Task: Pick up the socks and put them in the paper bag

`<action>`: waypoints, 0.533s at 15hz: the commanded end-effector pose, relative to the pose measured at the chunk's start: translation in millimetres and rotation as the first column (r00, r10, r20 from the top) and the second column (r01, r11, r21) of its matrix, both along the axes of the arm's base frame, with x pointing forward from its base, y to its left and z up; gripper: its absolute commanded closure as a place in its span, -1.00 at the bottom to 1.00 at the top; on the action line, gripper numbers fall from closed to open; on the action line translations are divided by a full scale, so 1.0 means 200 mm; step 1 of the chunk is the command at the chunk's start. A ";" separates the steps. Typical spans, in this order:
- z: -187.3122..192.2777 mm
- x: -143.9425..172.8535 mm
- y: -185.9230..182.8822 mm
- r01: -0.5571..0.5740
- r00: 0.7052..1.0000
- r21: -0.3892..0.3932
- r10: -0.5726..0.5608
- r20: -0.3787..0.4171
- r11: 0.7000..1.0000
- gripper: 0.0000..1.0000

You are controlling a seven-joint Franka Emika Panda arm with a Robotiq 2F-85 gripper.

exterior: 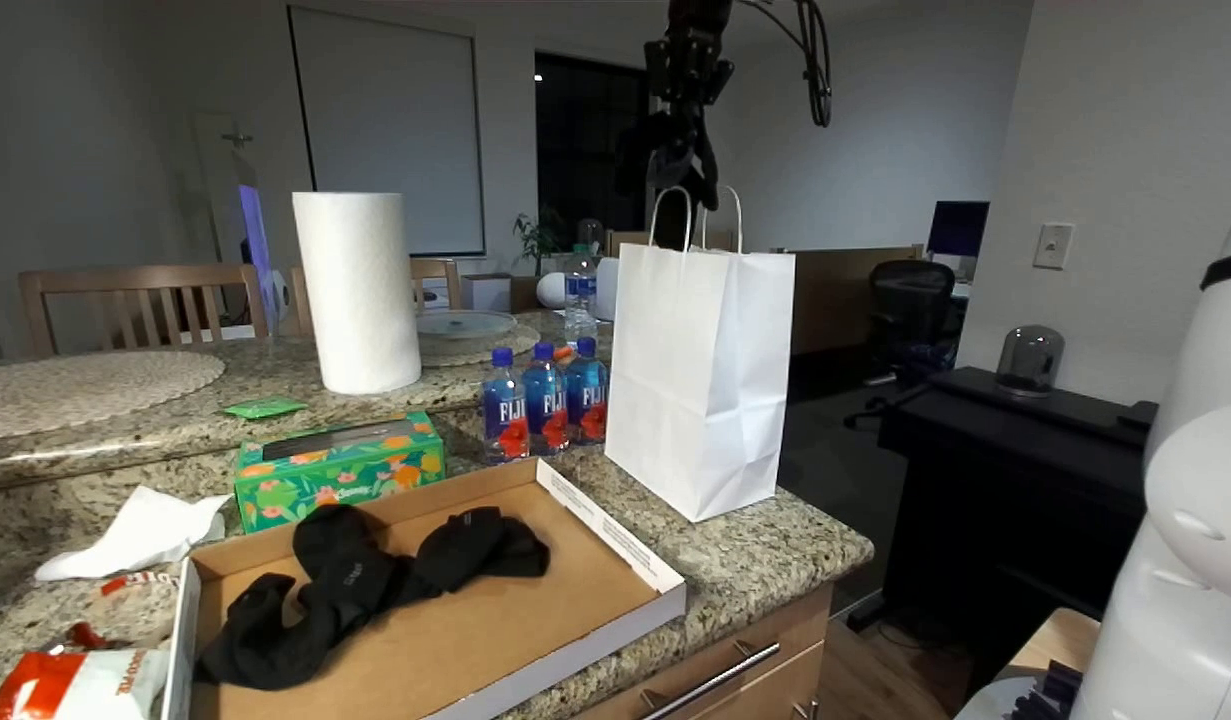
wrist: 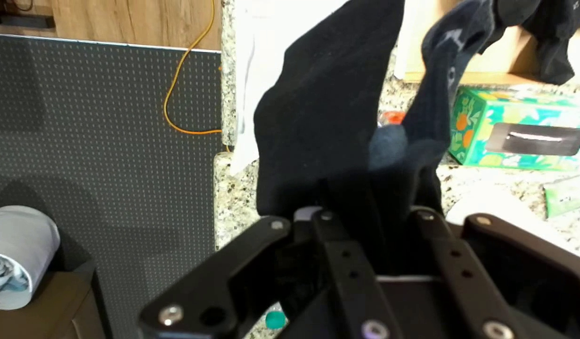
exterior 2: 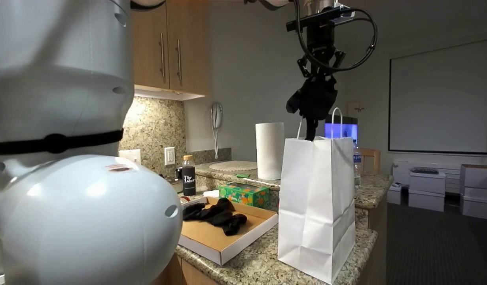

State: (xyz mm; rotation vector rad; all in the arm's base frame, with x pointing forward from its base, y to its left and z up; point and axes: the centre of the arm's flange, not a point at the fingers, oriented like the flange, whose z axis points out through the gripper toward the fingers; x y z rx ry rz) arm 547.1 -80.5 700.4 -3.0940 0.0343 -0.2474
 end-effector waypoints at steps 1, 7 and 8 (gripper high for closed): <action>-0.15 -0.02 0.02 -0.077 0.995 0.006 0.077 -0.068 0.997 0.78; -0.39 0.02 -0.09 -0.071 0.984 0.102 0.087 -0.158 0.992 0.78; -0.42 0.02 -0.10 -0.066 0.982 0.114 0.084 -0.169 0.991 0.78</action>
